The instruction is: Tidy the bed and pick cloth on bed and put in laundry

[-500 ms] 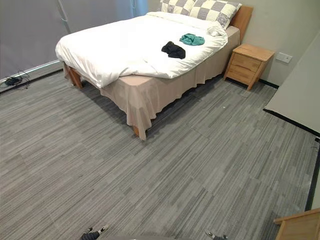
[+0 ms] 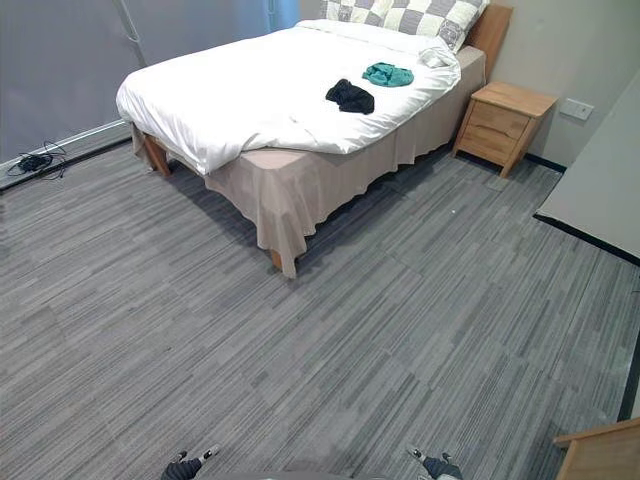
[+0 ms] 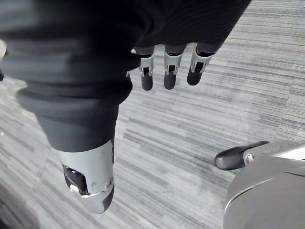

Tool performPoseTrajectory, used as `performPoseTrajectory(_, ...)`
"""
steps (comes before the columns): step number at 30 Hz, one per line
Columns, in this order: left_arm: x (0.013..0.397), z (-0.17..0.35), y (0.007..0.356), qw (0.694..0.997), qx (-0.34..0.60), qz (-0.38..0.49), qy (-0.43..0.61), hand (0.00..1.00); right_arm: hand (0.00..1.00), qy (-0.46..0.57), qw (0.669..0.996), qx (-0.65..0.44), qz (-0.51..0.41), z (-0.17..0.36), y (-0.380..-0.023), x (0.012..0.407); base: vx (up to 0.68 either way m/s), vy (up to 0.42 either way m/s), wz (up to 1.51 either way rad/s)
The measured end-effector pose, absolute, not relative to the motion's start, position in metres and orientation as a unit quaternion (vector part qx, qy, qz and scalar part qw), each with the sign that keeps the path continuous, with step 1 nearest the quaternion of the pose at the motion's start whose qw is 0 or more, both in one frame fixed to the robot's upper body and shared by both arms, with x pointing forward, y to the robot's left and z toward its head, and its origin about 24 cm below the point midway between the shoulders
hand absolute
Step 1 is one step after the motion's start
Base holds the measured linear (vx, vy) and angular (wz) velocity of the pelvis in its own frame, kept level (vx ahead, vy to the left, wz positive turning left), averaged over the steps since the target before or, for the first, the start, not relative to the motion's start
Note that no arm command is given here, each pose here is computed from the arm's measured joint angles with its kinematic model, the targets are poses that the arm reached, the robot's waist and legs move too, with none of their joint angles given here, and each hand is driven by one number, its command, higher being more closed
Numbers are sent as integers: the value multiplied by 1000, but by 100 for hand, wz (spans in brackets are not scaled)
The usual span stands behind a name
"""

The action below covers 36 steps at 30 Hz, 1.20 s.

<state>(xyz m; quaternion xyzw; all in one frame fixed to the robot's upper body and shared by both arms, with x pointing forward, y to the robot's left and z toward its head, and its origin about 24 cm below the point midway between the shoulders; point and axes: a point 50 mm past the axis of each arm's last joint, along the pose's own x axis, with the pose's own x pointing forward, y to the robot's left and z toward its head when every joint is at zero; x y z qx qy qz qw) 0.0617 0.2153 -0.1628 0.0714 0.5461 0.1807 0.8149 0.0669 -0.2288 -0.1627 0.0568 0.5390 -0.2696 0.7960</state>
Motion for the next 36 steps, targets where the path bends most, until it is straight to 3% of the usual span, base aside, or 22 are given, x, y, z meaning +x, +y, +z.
performPoseTrajectory(36, 64, -162, 219, 817, 76, 181, 543, 0, 0, 541, 799, 60, -256, -164, -219, 72, -3, -23, -3)
